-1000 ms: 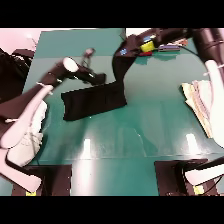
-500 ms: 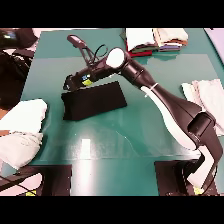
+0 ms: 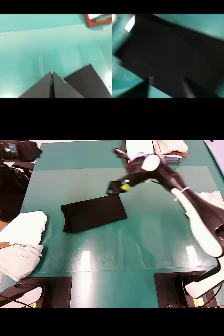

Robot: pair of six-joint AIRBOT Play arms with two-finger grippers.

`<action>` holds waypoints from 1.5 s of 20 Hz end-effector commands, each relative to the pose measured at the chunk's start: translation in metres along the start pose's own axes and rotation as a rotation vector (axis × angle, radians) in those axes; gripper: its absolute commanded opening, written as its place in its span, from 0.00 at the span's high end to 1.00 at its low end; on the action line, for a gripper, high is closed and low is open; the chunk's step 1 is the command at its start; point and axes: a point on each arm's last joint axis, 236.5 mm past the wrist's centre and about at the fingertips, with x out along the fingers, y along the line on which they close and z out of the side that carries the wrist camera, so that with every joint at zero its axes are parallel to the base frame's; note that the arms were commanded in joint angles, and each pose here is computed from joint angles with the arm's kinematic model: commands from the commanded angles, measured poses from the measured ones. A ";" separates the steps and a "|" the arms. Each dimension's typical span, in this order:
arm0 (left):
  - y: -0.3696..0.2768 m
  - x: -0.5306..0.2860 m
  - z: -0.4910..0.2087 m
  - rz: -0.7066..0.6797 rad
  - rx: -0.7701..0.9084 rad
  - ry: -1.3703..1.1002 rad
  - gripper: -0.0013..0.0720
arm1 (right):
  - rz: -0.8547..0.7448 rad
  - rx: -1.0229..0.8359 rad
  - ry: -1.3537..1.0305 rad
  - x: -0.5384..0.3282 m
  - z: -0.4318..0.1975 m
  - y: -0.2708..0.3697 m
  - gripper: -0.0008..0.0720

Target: Fold the shirts.

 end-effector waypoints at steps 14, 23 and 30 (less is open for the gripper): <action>-0.032 0.022 -0.015 -0.067 0.045 0.049 0.95 | 0.188 0.456 0.053 0.111 -0.052 -0.061 0.44; -0.105 0.023 -0.031 -0.195 0.131 0.078 0.95 | -0.091 0.133 -0.160 -0.005 0.051 -0.090 0.97; -0.146 0.019 -0.041 -0.275 0.167 0.091 0.95 | -0.530 0.345 -0.432 -0.275 0.005 -0.240 0.97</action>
